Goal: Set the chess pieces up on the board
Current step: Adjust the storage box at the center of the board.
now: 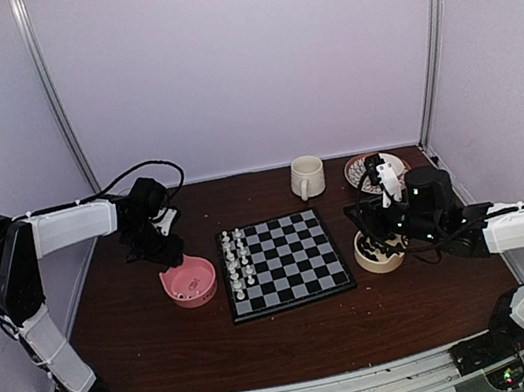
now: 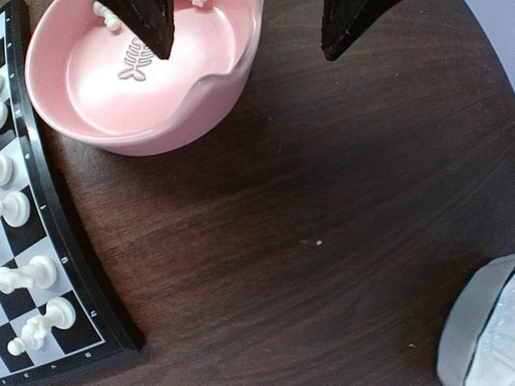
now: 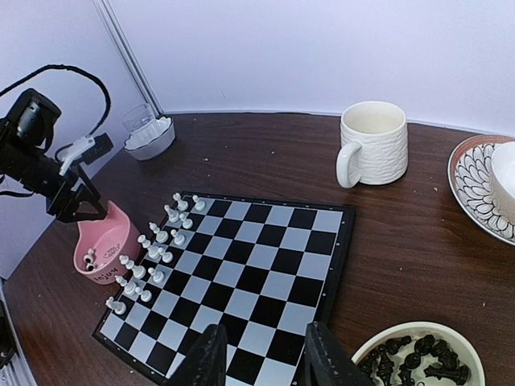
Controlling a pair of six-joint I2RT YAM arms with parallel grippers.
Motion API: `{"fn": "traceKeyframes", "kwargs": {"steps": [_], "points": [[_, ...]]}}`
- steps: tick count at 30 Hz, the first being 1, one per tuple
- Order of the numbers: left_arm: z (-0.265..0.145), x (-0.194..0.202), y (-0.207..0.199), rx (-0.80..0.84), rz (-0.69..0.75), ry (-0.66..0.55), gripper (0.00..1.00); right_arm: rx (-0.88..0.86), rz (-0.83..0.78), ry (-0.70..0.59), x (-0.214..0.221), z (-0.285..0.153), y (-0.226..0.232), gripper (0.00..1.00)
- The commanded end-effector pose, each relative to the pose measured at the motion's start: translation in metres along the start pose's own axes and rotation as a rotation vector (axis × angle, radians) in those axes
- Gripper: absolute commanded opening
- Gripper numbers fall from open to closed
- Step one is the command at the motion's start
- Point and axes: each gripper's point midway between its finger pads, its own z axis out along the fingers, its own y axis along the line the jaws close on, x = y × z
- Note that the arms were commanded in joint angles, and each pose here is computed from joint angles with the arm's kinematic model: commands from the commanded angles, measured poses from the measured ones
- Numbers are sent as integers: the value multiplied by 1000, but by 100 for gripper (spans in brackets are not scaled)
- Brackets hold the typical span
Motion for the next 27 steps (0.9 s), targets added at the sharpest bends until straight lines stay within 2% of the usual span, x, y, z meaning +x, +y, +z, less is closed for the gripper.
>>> {"fn": "traceKeyframes", "kwargs": {"steps": [1,6,18,20,25,27], "points": [[2,-24,-11,150,77,-41,63,13,-3,0,1,-3,-5,35],[14,-31,-8,146,91,-4,58,13,-5,1,1,-2,-4,35],[31,-20,-17,239,85,110,25,15,-3,9,3,-1,-5,35],[30,-14,-18,252,81,127,27,14,-1,8,3,-1,-4,35],[18,-16,-18,275,94,81,48,2,5,9,3,-1,-2,36],[10,-19,-21,307,104,47,52,1,4,11,4,0,-2,35]]}}
